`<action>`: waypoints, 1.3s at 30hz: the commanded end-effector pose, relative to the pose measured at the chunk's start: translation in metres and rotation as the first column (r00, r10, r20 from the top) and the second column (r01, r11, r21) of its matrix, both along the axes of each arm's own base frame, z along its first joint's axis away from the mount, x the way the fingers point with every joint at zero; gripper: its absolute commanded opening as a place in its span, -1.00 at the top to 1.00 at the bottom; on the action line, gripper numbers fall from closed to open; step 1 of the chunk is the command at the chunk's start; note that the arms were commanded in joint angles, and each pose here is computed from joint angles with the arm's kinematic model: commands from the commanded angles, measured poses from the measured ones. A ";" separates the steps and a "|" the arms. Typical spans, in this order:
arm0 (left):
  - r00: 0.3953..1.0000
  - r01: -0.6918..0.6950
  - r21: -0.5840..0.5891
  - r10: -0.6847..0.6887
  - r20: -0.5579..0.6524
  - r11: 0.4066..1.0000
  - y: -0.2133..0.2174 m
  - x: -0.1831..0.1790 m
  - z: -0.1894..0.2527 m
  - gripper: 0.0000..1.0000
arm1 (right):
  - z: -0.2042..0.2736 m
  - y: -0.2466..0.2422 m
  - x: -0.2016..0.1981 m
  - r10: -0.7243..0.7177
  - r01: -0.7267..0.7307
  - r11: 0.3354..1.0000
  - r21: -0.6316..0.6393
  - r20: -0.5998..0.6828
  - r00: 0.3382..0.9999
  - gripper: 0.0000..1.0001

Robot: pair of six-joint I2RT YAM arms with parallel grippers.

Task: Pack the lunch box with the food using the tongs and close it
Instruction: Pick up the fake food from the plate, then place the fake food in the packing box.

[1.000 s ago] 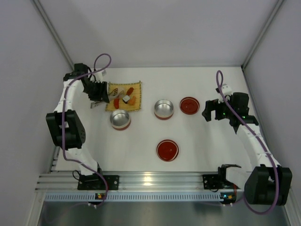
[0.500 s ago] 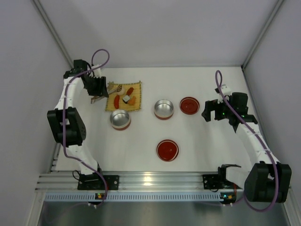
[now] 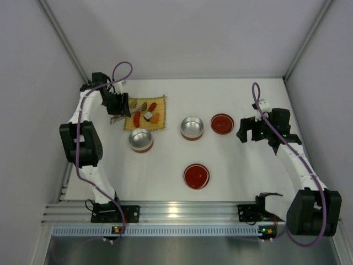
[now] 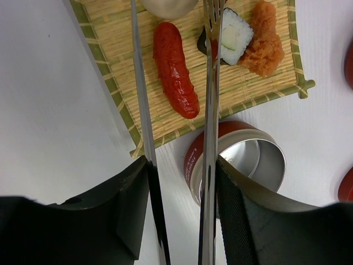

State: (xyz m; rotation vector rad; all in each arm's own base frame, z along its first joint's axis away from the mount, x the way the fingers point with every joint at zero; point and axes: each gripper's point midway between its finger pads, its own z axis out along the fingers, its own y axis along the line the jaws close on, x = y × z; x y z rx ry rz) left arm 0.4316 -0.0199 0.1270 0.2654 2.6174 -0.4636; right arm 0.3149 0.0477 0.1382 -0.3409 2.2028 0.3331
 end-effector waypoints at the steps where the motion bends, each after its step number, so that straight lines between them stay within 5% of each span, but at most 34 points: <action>1: 0.998 0.025 -0.013 -0.025 0.061 1.000 -0.008 0.015 0.009 -0.07 | 0.012 0.002 0.006 0.020 -0.020 1.000 -0.011 0.031 0.999 -0.99; 6: 0.998 0.022 -0.007 -0.022 0.061 1.000 -0.007 0.016 0.007 0.03 | 0.011 0.002 0.006 0.020 -0.020 1.000 -0.010 0.028 0.999 -0.99; 15: 0.994 0.023 -0.006 -0.023 0.107 1.000 -0.007 0.013 0.031 0.59 | 0.014 0.002 0.007 0.020 -0.020 1.000 -0.011 0.035 0.999 -0.99; 21: 0.975 0.076 -0.013 -0.072 0.211 0.997 -0.012 0.002 0.084 1.00 | 0.015 0.002 0.006 0.020 -0.019 1.000 -0.013 0.037 0.999 -0.99; 29: 0.957 0.142 -0.023 -0.131 0.258 0.990 -0.011 -0.034 0.138 1.00 | 0.017 0.002 0.005 0.021 -0.021 1.000 -0.010 0.042 0.999 -0.99; 39: 0.931 0.345 -0.037 -0.337 0.140 0.938 -0.027 -0.145 0.104 1.00 | 0.022 0.005 0.002 0.039 -0.039 0.999 -0.004 0.051 0.998 -0.99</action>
